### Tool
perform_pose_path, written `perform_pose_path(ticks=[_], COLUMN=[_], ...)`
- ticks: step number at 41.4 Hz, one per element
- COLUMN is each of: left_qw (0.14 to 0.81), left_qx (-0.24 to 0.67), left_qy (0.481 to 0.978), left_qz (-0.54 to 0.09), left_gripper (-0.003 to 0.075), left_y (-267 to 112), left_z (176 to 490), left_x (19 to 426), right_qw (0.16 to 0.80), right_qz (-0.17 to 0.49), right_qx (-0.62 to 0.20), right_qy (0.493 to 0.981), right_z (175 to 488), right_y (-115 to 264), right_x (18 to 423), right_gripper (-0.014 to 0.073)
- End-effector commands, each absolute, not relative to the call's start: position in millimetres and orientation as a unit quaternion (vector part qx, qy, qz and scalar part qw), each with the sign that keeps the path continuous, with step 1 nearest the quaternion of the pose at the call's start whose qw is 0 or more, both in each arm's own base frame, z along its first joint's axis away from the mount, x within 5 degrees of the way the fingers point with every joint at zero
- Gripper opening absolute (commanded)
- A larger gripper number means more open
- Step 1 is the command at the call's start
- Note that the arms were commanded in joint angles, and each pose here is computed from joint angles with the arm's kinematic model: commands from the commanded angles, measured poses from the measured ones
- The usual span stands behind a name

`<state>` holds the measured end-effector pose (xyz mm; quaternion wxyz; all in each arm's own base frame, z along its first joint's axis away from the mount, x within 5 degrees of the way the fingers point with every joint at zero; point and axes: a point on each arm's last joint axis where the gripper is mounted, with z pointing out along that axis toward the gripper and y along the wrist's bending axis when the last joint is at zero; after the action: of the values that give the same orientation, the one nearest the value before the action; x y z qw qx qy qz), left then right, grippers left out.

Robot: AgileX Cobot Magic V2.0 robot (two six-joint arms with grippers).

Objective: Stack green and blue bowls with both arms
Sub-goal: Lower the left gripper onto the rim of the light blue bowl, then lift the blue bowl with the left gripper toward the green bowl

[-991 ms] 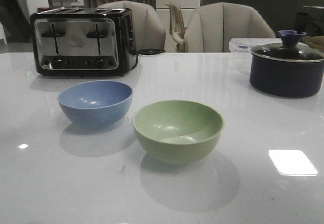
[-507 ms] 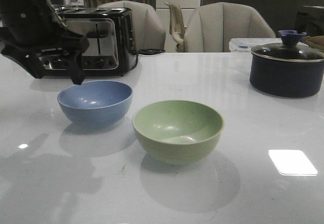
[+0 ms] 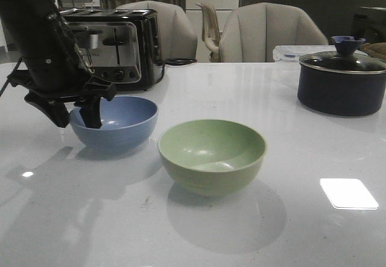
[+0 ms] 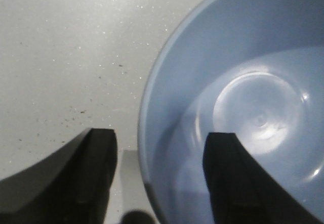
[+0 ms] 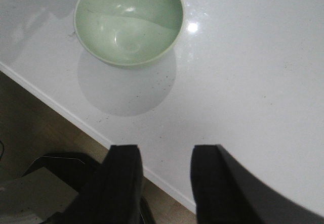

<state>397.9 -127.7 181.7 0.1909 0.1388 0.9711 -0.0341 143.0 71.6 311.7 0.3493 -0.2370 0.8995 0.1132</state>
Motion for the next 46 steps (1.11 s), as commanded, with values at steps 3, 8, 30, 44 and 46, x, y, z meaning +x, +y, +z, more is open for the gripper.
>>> perform_pose_path(ticks=[3, 8, 30, 44, 46], left_qw=[0.250, 0.250, 0.237, 0.297, 0.301], left_qx=[0.137, 0.136, 0.133, 0.142, 0.153], left_qy=[0.957, 0.957, 0.961, 0.939, 0.933], left_qz=[-0.048, -0.049, -0.055, -0.100, -0.124], left_gripper=[0.0260, 0.0190, 0.0100, 0.0100, 0.0100], left_y=[-132, -132, -132, -134, -138], left_z=[215, 215, 231, 318, 327], left_x=[401, 401, 399, 385, 379], right_qw=[0.385, 0.385, 0.385, 0.385, 0.385], right_qz=[0.117, 0.117, 0.117, 0.117, 0.117], right_qx=[-0.236, -0.236, -0.236, -0.236, -0.236], right_qy=[0.885, 0.885, 0.885, 0.885, 0.885], right_z=[323, 323, 323, 323, 323], right_y=[73, 73, 73, 73, 73], right_x=[146, 146, 146, 146, 146], right_gripper=[0.0367, 0.0367, 0.0367, 0.0367, 0.0367])
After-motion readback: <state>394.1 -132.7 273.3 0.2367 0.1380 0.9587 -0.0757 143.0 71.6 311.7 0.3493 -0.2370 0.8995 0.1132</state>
